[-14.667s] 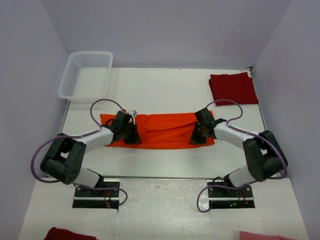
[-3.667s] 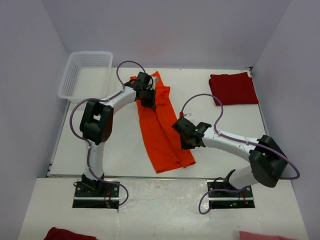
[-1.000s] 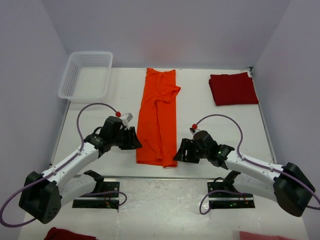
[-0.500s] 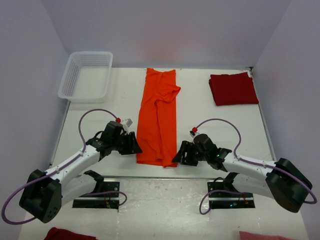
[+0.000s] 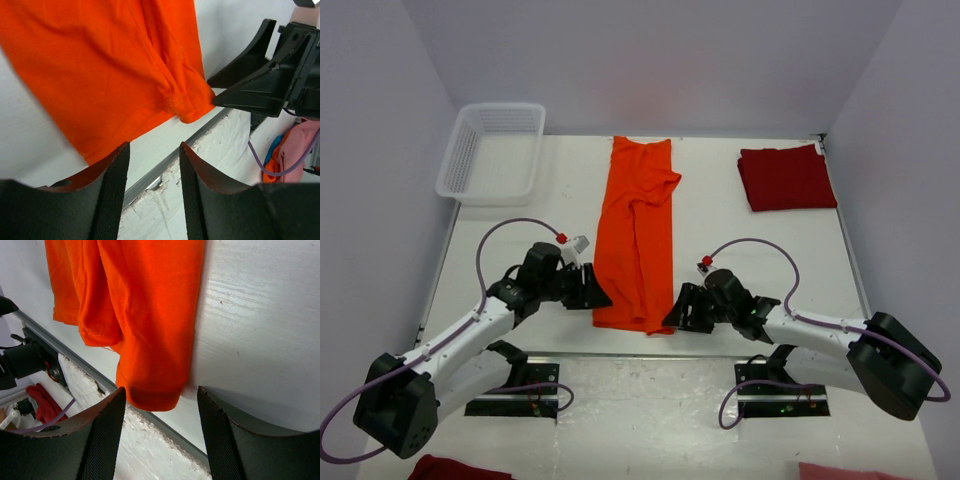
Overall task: Fold and stack the t-shirts
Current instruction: Rotate the tshirt 90 degrees
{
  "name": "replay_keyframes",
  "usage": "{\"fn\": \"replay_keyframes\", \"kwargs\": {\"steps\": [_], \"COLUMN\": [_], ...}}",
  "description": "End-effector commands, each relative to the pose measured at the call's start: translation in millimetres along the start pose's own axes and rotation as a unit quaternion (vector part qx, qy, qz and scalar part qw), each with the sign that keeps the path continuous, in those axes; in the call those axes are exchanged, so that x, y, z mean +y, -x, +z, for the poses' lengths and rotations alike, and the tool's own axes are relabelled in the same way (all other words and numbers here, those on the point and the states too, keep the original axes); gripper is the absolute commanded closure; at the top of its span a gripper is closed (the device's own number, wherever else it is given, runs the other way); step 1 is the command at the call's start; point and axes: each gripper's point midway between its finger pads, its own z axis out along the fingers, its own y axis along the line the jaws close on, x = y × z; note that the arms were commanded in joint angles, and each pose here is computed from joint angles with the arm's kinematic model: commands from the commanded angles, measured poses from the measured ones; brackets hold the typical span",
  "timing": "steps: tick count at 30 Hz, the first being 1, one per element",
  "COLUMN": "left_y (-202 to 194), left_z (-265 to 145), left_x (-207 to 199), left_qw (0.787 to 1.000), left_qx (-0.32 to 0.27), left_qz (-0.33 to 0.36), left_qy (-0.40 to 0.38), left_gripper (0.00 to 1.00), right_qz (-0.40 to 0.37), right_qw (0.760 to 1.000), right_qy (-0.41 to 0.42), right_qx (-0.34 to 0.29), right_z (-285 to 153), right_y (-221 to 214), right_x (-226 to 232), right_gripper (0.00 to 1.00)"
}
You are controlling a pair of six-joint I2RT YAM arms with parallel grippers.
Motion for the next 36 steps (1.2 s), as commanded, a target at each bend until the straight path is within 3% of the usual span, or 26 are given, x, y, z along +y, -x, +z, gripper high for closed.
{"fn": "replay_keyframes", "kwargs": {"steps": [1, 11, 36], "left_y": [6.7, -35.4, -52.8], "left_z": [-1.8, 34.2, 89.5], "left_x": [-30.0, -62.8, -72.0], "left_qw": [0.998, 0.993, 0.99], "left_qx": [0.003, 0.067, 0.117], "left_qz": [0.025, 0.034, 0.035], "left_qy": [-0.059, -0.089, -0.065], "left_gripper": [0.55, 0.58, 0.58], "right_qz": [-0.006, -0.01, -0.007], "right_qw": [1.0, 1.0, 0.999], "right_qy": [0.006, 0.007, 0.004], "right_qx": [-0.017, -0.024, -0.039], "right_z": [-1.7, -3.9, -9.6], "right_y": [8.6, 9.3, 4.7], "right_x": [8.8, 7.9, -5.8], "right_gripper": [0.39, 0.39, 0.39]}}
